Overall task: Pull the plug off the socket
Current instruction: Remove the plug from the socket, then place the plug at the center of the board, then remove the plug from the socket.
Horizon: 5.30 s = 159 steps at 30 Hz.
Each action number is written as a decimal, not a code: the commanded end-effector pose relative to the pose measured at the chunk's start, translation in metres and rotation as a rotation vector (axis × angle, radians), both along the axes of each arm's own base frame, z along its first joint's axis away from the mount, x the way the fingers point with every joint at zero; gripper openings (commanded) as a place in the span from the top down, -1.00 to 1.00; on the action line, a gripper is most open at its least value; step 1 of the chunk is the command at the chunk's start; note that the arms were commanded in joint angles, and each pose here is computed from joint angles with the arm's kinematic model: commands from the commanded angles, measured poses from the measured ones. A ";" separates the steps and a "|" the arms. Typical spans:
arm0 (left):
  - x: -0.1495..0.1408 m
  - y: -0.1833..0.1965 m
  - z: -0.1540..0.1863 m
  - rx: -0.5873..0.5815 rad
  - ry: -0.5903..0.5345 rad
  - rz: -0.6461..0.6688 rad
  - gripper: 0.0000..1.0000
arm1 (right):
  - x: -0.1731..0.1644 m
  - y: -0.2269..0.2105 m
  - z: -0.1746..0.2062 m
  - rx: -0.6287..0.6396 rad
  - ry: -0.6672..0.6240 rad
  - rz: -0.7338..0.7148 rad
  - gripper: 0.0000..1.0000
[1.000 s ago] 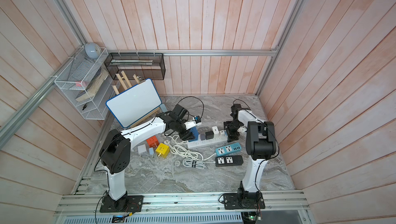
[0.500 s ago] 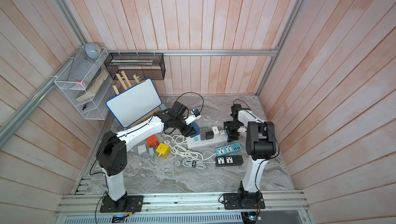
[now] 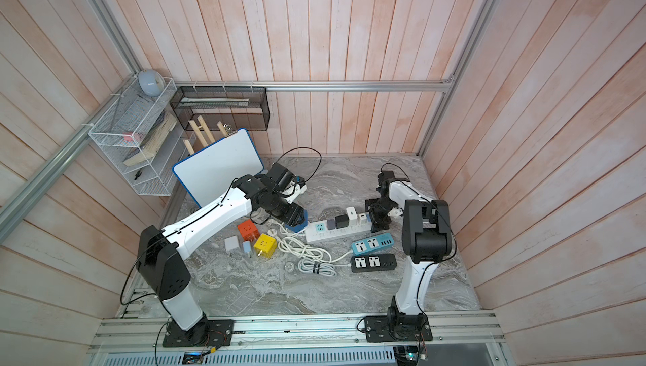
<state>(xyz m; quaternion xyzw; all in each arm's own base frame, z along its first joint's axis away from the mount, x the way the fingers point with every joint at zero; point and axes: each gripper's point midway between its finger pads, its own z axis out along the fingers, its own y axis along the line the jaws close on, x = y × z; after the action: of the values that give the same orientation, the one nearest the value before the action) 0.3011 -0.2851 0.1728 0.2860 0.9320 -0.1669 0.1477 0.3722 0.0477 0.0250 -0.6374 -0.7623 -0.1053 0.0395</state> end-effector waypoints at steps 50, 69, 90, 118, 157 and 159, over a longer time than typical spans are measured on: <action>-0.119 0.103 -0.131 0.486 0.521 0.202 0.12 | 0.008 -0.006 -0.030 -0.016 -0.045 -0.001 1.00; -0.108 0.097 -0.126 0.463 0.466 0.211 -0.61 | 0.009 -0.006 -0.028 -0.016 -0.052 -0.005 1.00; -0.032 0.074 -0.001 0.315 0.053 0.285 -0.78 | 0.008 -0.006 -0.027 -0.017 -0.053 -0.007 1.00; 0.008 -0.050 0.032 -0.410 -0.490 -0.493 -0.63 | 0.008 -0.009 -0.028 -0.037 -0.046 0.006 1.00; 0.043 -0.138 -0.100 -0.333 -0.525 -0.669 -0.11 | 0.015 -0.007 -0.031 -0.024 -0.029 0.010 1.00; 0.043 -0.138 -0.104 -0.329 -0.519 -0.662 -0.11 | 0.015 -0.007 -0.030 -0.027 -0.030 0.012 1.00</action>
<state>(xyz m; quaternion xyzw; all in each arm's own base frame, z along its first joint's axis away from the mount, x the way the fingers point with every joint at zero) 0.3432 -0.4176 0.0777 0.5761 0.6818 -0.2663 0.3638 0.3766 0.0485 0.0242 -0.6291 -0.7671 -0.1205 0.0364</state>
